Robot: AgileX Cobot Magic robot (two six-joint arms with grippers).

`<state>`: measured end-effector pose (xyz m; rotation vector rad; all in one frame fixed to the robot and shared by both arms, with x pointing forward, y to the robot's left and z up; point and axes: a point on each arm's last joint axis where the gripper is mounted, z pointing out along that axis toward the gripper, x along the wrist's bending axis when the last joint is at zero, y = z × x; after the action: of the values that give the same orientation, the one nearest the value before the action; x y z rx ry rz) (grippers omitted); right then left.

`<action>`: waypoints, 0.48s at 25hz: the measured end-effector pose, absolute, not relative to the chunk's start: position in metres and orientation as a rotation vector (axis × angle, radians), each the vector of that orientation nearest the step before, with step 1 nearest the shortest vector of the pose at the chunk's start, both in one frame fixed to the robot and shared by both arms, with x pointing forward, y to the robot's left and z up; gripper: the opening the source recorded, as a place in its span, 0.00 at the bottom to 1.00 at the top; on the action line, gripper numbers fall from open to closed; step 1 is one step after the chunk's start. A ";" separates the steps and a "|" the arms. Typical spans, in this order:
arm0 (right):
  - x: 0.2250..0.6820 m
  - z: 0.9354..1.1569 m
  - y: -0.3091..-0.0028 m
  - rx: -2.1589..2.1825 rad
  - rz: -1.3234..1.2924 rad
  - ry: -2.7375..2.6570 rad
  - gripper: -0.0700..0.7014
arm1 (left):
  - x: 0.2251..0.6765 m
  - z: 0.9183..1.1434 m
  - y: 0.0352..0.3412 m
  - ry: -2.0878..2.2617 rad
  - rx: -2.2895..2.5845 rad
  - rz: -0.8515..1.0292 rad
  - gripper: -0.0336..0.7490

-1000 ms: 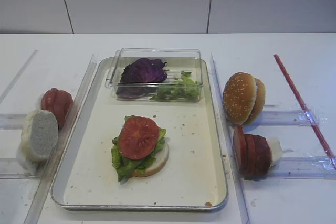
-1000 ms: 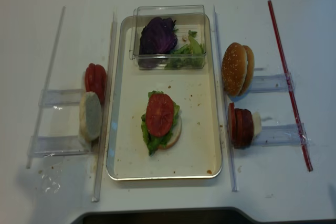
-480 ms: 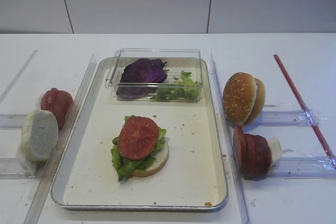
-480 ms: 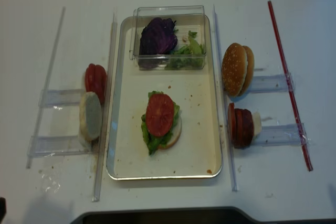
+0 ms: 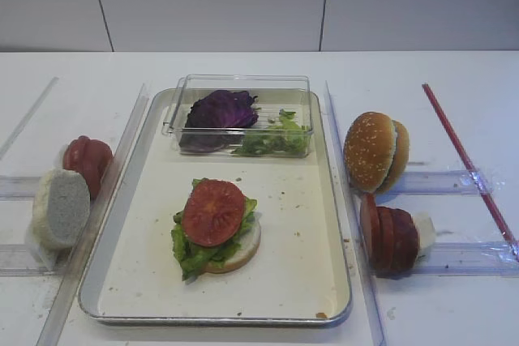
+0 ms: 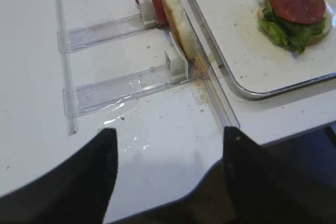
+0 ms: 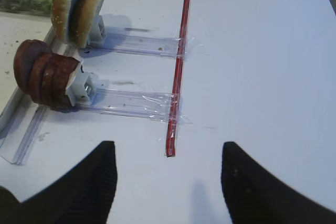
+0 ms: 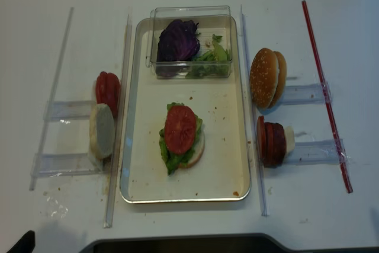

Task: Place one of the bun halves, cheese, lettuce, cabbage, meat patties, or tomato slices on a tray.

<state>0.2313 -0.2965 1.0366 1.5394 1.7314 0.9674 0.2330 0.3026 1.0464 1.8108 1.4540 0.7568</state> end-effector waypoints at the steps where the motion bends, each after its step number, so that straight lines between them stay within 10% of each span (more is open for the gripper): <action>1: 0.231 1.037 -0.296 1.539 0.967 1.731 0.68 | 0.235 1.045 0.302 1.452 1.808 0.759 0.56; 12: 0.231 1.037 -0.296 1.539 0.967 1.731 0.68 | 0.236 1.040 0.301 1.432 1.846 0.756 0.56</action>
<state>0.2313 -0.2965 1.0366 1.5394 1.7314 0.9674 0.2364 0.3011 1.0397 1.8458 1.4318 0.7559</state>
